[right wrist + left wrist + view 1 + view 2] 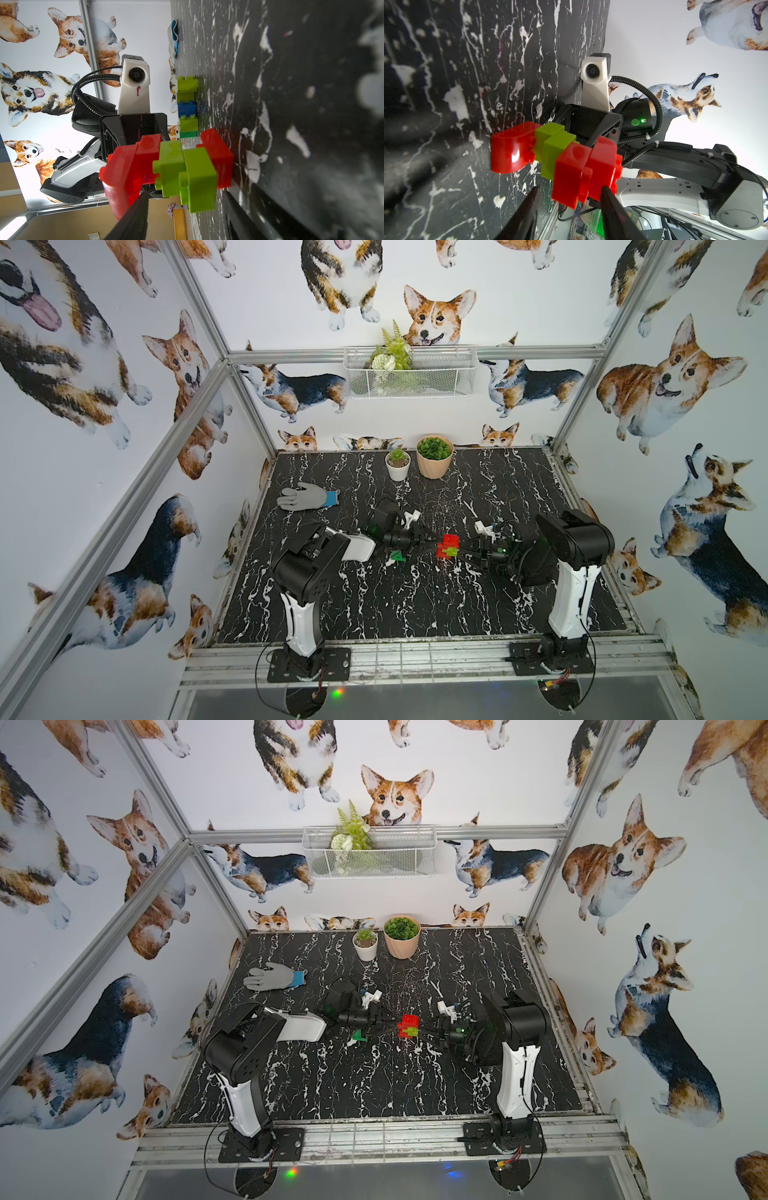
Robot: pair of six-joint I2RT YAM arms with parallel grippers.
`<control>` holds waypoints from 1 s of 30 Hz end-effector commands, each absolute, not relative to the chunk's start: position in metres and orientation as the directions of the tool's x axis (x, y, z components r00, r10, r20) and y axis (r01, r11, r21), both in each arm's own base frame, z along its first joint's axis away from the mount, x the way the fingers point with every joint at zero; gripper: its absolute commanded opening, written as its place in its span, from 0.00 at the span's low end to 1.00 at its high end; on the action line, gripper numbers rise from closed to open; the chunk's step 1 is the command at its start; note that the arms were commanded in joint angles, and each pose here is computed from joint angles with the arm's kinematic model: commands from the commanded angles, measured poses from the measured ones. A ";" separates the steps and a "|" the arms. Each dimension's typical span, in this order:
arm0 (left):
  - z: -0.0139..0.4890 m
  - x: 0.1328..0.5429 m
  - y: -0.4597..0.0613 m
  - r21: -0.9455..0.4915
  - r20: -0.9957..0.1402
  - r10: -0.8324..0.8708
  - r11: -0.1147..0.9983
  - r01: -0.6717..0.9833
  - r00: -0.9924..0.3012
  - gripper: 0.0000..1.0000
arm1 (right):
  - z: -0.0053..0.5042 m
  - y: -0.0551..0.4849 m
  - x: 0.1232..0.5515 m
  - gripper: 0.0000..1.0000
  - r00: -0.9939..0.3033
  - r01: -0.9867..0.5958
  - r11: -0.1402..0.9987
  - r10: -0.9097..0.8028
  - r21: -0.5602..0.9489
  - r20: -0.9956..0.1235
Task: Assemble the letter s with lego
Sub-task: Assemble the lego brick with the lego brick, then adjust the lego brick at the center of the board.
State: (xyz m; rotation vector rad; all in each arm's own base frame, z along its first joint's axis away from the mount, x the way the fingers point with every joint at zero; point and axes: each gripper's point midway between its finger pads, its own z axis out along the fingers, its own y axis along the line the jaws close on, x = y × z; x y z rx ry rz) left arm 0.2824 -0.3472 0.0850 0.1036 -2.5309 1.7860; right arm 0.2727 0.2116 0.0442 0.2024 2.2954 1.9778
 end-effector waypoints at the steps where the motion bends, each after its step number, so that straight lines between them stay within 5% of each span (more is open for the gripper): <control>1: 0.085 0.282 -0.343 -0.934 0.062 -0.019 0.352 -0.064 -0.998 0.53 | 0.025 0.204 0.269 0.59 -0.967 0.167 0.179 0.222 0.970 0.126; 9: 0.103 0.290 -0.325 -0.915 0.003 -0.019 0.404 -0.010 -1.000 0.59 | 0.046 0.184 0.276 0.60 -0.955 0.109 0.182 0.292 0.977 0.052; 16: 0.127 0.291 -0.289 -0.833 -0.118 0.011 0.543 0.105 -0.993 0.64 | 0.092 0.174 0.286 0.62 -0.942 -0.088 0.309 0.283 0.947 -0.180; 20: 0.144 0.298 -0.253 -0.765 -0.218 -0.001 0.622 0.170 -0.976 0.66 | 0.125 0.159 0.286 0.70 -0.879 -0.244 0.530 0.233 0.812 -0.416; 23: 0.156 0.303 -0.231 -0.728 -0.276 -0.006 0.655 0.204 -0.961 0.67 | 0.151 0.156 0.290 0.70 -0.794 -0.363 0.570 0.224 0.737 -0.565; 30: 0.171 0.304 -0.198 -0.674 -0.372 -0.003 0.688 0.268 -0.928 0.68 | 0.176 0.183 0.262 0.74 -0.558 -0.688 0.638 -0.161 0.346 -0.814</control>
